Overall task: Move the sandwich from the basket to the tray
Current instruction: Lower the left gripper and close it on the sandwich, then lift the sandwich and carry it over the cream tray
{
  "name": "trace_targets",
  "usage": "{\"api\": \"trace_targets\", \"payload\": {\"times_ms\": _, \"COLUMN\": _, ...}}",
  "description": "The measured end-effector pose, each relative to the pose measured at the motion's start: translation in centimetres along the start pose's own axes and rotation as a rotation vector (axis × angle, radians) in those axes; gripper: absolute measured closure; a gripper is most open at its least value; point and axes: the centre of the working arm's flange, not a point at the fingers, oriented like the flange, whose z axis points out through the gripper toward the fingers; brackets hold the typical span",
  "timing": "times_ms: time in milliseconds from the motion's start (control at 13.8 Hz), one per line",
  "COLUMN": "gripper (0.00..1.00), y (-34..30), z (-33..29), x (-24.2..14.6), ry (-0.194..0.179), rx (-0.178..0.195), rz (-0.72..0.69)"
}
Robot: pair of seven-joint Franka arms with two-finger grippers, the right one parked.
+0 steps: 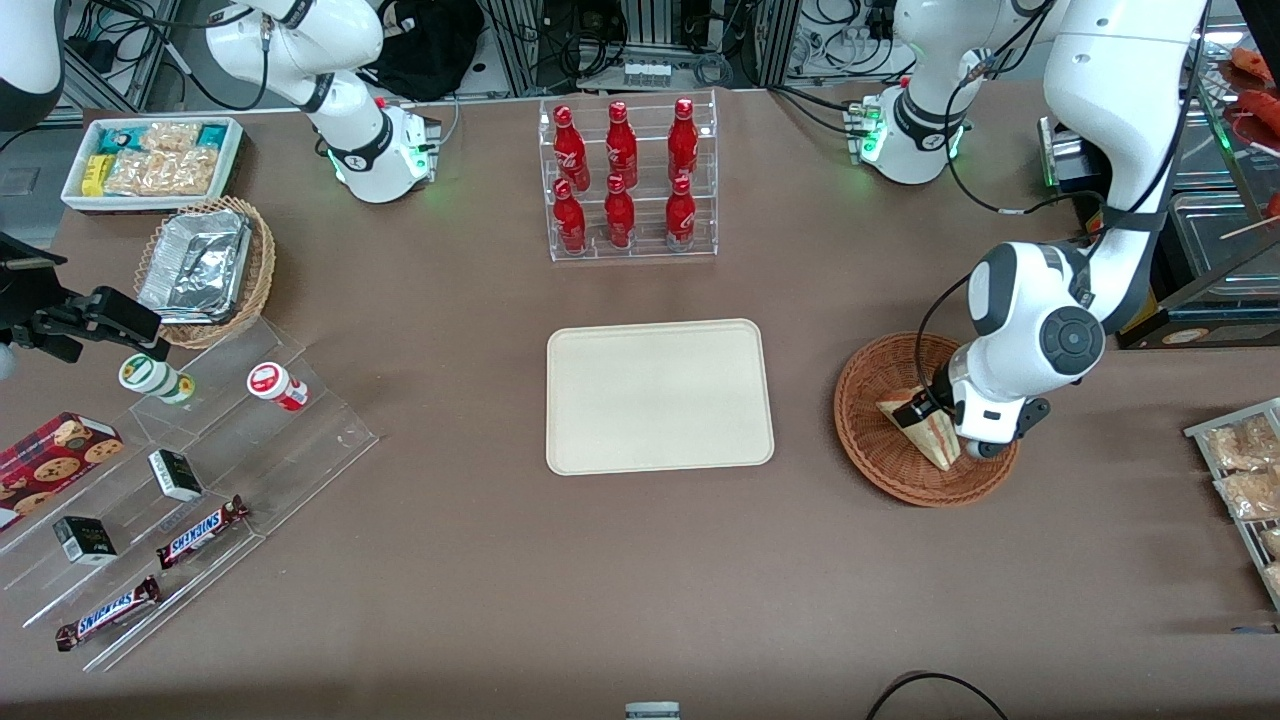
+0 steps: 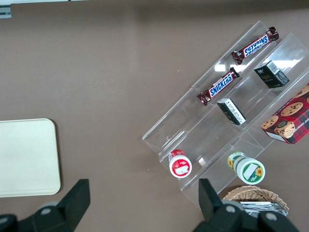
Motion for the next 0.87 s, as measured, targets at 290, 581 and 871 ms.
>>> {"api": "trace_targets", "payload": {"times_ms": 290, "gripper": 0.6, "y": 0.0, "z": -0.4, "x": 0.3, "ry": 0.008, "rx": -0.007, "rz": -0.003}}
{"api": "trace_targets", "payload": {"times_ms": 581, "gripper": 0.79, "y": 1.2, "z": -6.3, "x": 0.7, "ry": -0.031, "rx": 0.025, "rz": 0.008}}
{"api": "trace_targets", "payload": {"times_ms": 871, "gripper": 0.82, "y": 6.5, "z": -14.0, "x": -2.6, "ry": -0.036, "rx": 0.035, "rz": 0.11}}
